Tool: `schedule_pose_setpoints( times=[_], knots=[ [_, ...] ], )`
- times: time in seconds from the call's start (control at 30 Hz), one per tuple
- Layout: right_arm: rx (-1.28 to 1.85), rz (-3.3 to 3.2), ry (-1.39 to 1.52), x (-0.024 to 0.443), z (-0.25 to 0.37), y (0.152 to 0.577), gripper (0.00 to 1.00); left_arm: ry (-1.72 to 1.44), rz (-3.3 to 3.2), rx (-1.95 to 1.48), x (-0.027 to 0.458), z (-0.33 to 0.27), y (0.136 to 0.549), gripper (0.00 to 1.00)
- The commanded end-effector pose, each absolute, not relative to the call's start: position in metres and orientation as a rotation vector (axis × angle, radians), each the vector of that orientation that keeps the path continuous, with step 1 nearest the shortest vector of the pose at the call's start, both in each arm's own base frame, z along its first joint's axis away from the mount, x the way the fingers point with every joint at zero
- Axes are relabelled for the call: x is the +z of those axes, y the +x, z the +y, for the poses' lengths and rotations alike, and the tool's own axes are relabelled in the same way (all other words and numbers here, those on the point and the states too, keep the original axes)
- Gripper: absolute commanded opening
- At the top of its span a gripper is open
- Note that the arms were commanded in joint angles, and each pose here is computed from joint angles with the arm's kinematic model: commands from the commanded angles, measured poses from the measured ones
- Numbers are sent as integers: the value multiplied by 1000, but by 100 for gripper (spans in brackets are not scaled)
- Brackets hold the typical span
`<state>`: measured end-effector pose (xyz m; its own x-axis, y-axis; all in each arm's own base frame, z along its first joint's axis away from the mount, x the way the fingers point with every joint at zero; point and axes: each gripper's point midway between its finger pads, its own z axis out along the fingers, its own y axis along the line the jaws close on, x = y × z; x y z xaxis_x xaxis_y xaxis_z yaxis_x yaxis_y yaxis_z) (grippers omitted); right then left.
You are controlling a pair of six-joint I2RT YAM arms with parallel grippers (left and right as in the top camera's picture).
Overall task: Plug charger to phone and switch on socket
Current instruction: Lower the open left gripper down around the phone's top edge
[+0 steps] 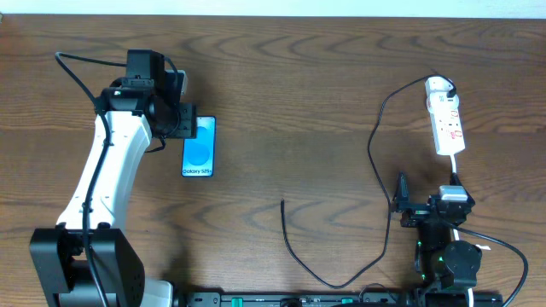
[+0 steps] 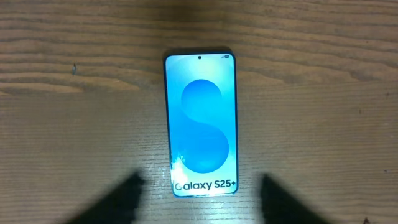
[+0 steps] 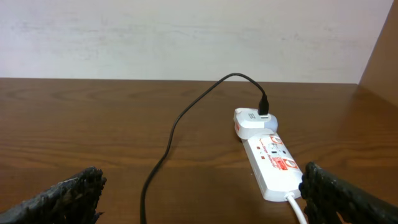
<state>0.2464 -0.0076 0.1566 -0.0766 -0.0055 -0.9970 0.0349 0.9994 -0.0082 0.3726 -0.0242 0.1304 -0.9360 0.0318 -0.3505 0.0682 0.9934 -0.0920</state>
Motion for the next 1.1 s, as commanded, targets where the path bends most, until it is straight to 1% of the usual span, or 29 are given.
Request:
schedule_pose_setpoints(
  times=[0.0,0.67,0.93,1.07],
  knots=[
    [-13,1646,23,156,-4,246,99,79,2771,-162,136,-27,376,99],
    [-13,1646,23,156,-4,246,99,43,2846,-171,122,-28,367,99],
    [-13,1646,23,156,-4,246,99,112,2888,-168,104,-45,374,100],
    [-13,1646,23,156,-4,246,99,86,2899,-87,101,-43,379,100]
  ],
)
